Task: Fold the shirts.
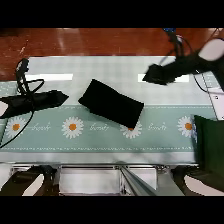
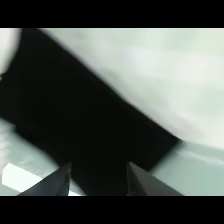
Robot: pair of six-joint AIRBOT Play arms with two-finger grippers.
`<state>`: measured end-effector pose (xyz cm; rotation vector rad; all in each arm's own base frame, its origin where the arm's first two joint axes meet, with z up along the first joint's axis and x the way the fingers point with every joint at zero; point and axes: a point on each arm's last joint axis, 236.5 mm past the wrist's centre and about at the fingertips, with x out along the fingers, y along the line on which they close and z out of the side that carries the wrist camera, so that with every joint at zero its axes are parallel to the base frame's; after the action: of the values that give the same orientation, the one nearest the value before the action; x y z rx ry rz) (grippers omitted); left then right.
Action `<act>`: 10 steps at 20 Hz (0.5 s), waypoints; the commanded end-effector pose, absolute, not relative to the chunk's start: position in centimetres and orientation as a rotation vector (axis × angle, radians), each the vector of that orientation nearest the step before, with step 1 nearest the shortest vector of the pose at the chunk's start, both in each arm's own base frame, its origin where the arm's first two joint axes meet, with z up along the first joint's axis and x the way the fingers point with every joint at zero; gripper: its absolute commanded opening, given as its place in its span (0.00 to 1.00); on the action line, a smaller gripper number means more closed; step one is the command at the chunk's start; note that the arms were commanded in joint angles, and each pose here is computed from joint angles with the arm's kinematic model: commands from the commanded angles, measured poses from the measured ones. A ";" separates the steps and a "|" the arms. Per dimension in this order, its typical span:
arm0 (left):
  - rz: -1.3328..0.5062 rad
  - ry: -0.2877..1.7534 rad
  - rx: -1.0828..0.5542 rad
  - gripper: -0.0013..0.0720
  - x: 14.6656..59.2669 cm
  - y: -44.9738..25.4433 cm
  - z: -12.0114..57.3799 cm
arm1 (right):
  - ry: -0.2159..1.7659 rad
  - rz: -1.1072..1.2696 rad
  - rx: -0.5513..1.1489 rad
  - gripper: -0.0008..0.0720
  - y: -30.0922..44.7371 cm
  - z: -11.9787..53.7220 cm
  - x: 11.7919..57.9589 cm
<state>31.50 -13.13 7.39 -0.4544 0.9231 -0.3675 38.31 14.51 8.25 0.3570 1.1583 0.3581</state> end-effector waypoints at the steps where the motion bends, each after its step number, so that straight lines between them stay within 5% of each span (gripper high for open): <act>1: -0.380 0.957 -0.450 0.05 30.8 -13.6 6.6 | 1.024 -0.004 0.420 0.57 6.5 4.3 34.5; 4: -0.398 0.957 -0.442 0.05 30.6 -14.3 6.6 | 1.090 0.005 0.682 0.57 9.5 -2.2 31.3; 10: -0.398 0.960 -0.450 0.05 30.5 -14.4 6.6 | 1.228 0.122 0.893 0.57 14.6 -7.5 31.5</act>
<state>30.58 -14.32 6.62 -0.4473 0.9568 -0.3977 31.09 12.63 -5.66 0.7573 1.2139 0.0902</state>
